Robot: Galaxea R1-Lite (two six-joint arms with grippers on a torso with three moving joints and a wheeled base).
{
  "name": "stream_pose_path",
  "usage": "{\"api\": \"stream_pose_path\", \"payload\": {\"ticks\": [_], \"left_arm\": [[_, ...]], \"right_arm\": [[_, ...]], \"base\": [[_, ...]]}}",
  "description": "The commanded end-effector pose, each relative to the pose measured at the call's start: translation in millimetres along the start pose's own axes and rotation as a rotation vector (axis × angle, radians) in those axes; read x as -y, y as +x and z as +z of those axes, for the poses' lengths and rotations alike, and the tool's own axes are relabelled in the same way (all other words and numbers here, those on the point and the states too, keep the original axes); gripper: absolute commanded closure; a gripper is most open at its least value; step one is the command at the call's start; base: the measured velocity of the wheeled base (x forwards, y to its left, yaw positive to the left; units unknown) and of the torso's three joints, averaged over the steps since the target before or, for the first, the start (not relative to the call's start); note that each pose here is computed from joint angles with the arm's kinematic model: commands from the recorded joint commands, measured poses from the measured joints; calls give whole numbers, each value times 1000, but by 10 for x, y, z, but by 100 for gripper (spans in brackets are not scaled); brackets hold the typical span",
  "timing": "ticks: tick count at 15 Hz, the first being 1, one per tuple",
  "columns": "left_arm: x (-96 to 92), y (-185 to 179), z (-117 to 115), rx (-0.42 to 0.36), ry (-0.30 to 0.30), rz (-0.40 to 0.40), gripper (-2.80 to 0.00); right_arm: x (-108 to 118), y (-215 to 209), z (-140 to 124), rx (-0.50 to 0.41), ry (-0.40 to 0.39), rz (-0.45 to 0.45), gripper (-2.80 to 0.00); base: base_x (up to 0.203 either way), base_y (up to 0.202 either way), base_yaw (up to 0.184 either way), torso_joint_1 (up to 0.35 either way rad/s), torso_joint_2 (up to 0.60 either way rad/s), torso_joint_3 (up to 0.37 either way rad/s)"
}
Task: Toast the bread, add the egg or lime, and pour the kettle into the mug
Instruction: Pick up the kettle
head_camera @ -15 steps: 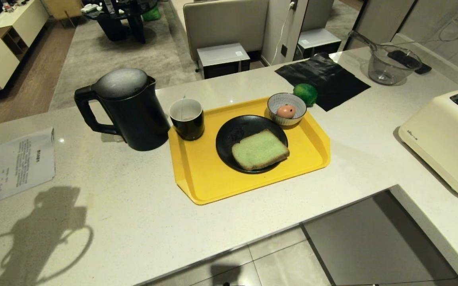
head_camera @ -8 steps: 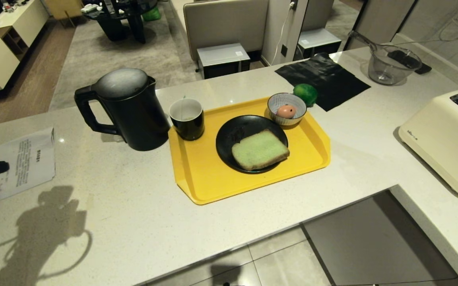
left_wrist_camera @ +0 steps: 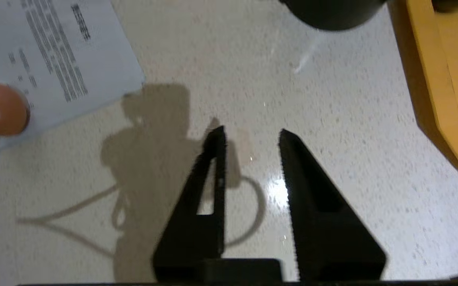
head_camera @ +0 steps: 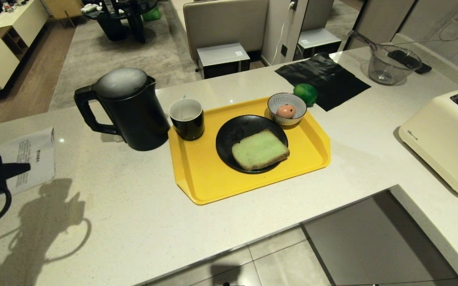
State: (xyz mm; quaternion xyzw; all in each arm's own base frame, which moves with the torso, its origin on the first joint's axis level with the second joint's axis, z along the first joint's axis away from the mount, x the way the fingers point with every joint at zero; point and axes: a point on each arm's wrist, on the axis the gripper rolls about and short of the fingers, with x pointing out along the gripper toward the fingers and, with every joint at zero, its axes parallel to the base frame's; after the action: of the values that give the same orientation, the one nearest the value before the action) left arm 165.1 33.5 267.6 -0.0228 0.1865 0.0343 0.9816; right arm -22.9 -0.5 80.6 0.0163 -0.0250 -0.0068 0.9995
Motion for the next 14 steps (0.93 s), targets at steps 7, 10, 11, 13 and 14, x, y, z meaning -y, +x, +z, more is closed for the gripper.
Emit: {"api": "stream_pose_path", "payload": {"ticks": [7, 10, 11, 13, 14], "left_arm": [[-143, 389, -228, -73, 61, 41, -280], [-162, 418, -176, -66, 162, 70, -280], [-173, 450, -179, -69, 187, 71, -280], [-207, 526, -119, 4, 191, 88, -280], [-245, 564, -145, 24, 183, 94, -280]], "right_arm": [[2, 14, -55, -21, 0, 0, 0], [2, 13, -51, -19, 0, -1, 0], [2, 13, -51, -19, 0, -1, 0], [2, 14, -55, -21, 0, 0, 0], [2, 14, -55, -21, 0, -1, 0]], "base": [[0, 0, 0, 0, 0, 0], [0, 0, 0, 0, 0, 0], [0, 0, 0, 0, 0, 0], [0, 0, 0, 0, 0, 0], [0, 0, 0, 0, 0, 0]]}}
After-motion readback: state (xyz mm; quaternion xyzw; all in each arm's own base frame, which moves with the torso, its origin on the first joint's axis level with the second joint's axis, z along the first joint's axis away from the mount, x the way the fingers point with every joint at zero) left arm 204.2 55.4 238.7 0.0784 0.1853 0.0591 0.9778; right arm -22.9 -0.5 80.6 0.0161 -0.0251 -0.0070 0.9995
